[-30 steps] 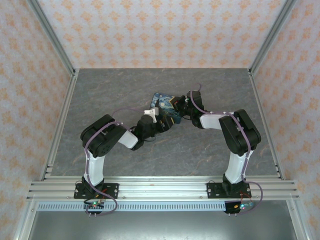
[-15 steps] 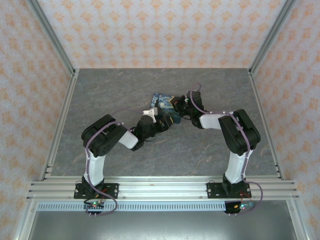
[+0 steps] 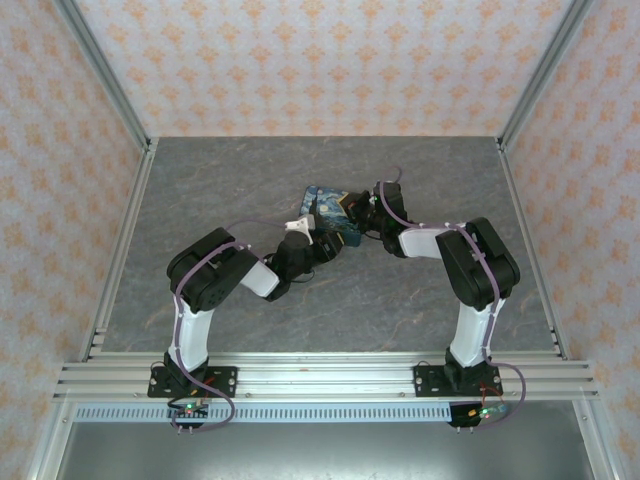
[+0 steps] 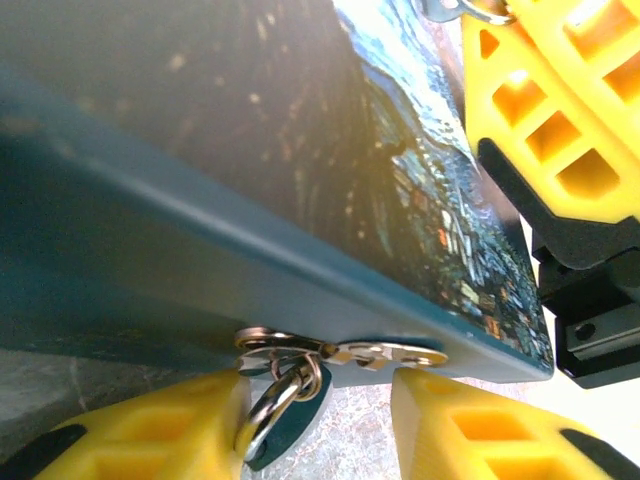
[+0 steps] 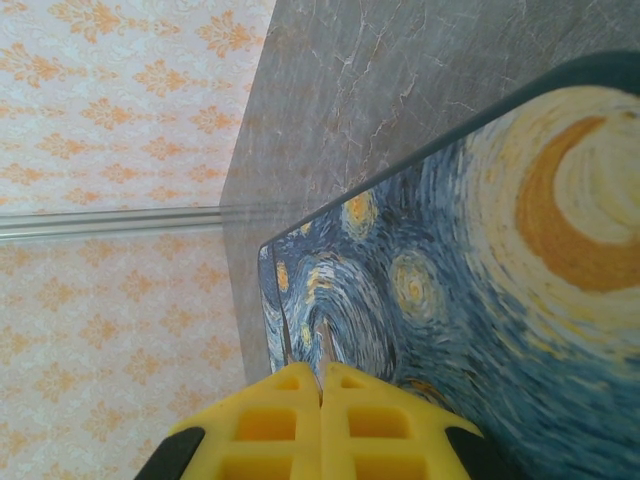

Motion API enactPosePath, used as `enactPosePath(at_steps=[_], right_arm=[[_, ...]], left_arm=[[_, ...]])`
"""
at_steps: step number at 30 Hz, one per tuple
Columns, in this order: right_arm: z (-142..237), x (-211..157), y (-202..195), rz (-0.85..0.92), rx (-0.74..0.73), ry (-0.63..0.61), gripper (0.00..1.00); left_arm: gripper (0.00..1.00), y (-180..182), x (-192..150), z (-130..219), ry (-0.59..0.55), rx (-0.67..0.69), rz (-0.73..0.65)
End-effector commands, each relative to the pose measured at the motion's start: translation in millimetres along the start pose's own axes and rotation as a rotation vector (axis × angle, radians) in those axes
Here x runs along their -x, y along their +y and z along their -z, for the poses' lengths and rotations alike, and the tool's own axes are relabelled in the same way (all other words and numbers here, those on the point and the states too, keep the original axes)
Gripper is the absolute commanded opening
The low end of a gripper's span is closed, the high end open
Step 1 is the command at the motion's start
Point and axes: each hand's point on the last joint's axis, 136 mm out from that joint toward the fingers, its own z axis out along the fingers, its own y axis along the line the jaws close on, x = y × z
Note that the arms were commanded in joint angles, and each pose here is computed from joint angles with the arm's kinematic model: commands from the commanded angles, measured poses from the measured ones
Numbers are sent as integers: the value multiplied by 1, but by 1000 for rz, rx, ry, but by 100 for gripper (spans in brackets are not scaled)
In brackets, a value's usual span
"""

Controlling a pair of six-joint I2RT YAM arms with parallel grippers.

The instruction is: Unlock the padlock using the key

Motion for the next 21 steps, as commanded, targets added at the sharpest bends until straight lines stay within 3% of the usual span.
enactPosePath(at_steps=[1,21], right_arm=[[-3,-13,-38,-31,-100,39,0],[-4,-14,-40,-40,-96,40,0]], left_arm=[[36,34,-10,-4,10,128,-17],[18,49,-17,-9,47,220,-64]])
